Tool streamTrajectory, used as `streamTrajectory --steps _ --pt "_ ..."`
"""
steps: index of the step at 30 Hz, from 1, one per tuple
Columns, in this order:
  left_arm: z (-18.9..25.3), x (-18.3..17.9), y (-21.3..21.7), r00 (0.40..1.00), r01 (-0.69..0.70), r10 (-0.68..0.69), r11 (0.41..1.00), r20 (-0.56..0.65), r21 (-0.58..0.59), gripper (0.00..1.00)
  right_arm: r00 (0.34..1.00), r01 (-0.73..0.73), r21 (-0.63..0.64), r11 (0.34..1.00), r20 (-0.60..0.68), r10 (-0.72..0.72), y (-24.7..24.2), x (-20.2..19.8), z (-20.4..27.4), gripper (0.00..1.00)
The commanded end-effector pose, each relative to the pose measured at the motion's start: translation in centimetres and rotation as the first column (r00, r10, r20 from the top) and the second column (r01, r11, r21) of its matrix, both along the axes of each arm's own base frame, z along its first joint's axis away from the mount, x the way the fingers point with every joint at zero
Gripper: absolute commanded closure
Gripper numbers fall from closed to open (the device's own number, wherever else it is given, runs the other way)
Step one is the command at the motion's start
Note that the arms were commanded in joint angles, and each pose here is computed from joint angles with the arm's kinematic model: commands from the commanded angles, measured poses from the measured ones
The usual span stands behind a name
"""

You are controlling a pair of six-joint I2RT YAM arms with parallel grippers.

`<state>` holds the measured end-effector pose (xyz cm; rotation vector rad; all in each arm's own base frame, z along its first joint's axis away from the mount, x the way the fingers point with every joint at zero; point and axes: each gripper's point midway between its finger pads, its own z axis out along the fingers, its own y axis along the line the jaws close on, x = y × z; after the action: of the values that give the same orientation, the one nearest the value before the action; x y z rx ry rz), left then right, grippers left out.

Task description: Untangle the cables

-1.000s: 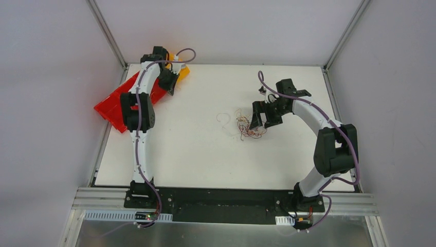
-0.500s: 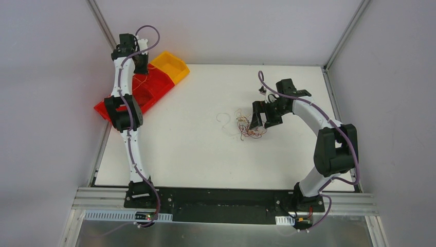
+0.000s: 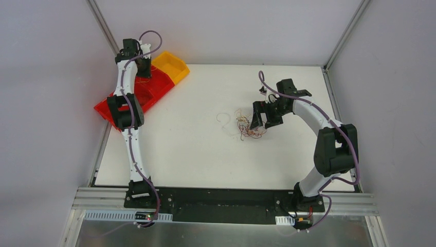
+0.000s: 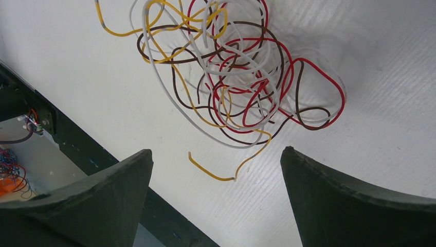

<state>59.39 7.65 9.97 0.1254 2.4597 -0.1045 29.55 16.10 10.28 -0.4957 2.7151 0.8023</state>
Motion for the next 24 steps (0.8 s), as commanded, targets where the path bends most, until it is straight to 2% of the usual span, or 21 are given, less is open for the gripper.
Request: streamTrajectory --steps 1,6,10,17,24 --pt "1.7 -0.1 -0.7 0.998 0.047 -0.047 0.999 0.035 -0.007 1.0 1.0 -0.007 0.014 1.0 0.018 0.006 0.0 0.2 1.2 0.01" --pt "0.2 -0.7 -0.4 0.998 0.065 -0.065 0.998 -0.006 0.019 1.0 1.0 -0.002 0.021 1.0 0.015 0.001 0.2 0.5 1.4 0.01" --pt "-0.8 -0.2 -1.3 0.997 0.071 -0.071 0.997 -0.01 -0.036 1.0 1.0 -0.004 0.017 1.0 0.01 0.003 0.1 0.2 1.4 0.01" --pt "-3.5 -0.3 -2.1 0.996 0.069 -0.073 0.995 -0.057 -0.069 1.0 1.0 -0.009 0.005 1.0 0.012 0.009 -0.3 -0.3 1.5 0.01" --pt "-4.1 -1.3 -3.7 0.99 0.089 -0.1 0.989 -0.098 -0.116 1.0 1.0 -0.002 0.004 1.0 0.002 0.002 -0.3 -0.3 1.4 0.01"
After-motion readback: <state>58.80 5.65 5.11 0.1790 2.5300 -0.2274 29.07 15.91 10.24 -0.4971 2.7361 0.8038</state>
